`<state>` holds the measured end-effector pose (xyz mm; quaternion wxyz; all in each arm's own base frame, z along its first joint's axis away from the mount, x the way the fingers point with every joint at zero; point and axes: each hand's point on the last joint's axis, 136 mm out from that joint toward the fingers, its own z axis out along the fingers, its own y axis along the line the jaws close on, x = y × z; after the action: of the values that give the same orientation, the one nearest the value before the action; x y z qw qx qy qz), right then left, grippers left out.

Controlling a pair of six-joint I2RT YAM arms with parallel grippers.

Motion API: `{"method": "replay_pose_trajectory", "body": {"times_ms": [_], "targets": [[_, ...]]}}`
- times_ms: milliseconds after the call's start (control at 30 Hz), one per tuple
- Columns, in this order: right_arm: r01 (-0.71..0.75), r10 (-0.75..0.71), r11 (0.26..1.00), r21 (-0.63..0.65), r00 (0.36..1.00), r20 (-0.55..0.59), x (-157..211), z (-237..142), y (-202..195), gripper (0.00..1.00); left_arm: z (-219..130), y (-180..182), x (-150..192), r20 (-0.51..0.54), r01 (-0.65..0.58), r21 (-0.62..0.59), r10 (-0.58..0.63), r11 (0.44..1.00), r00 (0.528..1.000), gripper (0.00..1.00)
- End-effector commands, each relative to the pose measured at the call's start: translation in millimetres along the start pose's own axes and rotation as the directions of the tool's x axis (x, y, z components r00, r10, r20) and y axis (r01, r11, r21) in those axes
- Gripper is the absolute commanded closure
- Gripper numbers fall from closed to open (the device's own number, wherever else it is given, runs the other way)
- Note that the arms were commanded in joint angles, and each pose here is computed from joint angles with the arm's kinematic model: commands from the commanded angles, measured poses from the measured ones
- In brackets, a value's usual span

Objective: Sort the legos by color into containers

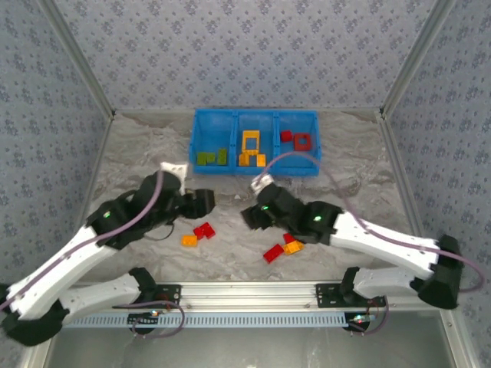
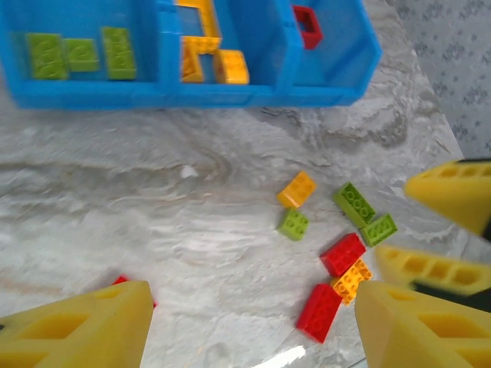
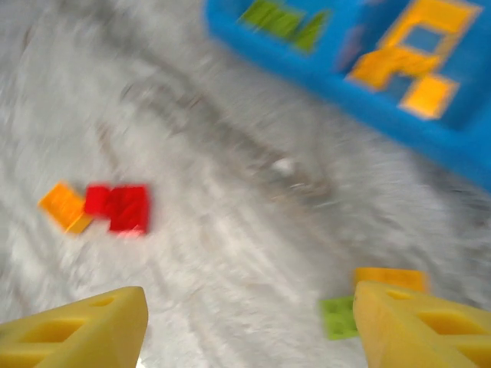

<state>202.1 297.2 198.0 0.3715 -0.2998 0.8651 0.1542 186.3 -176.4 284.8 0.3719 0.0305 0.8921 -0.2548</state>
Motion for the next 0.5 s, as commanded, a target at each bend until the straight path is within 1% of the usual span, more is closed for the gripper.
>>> {"method": "replay_pose_trajectory", "body": {"times_ms": [0,100,167,200,300,467], "targets": [[0.135,-0.155,0.980,-0.145,0.978,-0.138,35,42,41,0.24,-23,38,13,0.048,0.095,-0.077,-0.092,0.992,0.995,0.29],[0.169,-0.202,0.974,-0.153,0.952,-0.232,56,75,59,0.23,-37,48,21,0.063,0.120,-0.054,-0.116,0.991,0.991,0.29],[0.156,-0.192,0.976,-0.152,0.944,-0.268,63,93,71,0.22,-43,48,25,0.069,0.118,-0.015,-0.117,0.993,0.991,0.29],[0.143,-0.181,0.978,-0.151,0.943,-0.280,64,101,76,0.20,-46,46,27,0.067,0.110,0.019,-0.111,0.994,0.992,0.29],[0.111,-0.155,0.981,-0.160,0.942,-0.297,61,120,89,0.19,-57,47,32,0.065,0.101,0.057,-0.104,0.993,0.992,0.29],[0.080,-0.130,0.984,-0.159,0.933,-0.335,65,148,104,0.19,-78,60,35,0.085,0.095,0.047,-0.099,0.994,0.992,0.28]]}}
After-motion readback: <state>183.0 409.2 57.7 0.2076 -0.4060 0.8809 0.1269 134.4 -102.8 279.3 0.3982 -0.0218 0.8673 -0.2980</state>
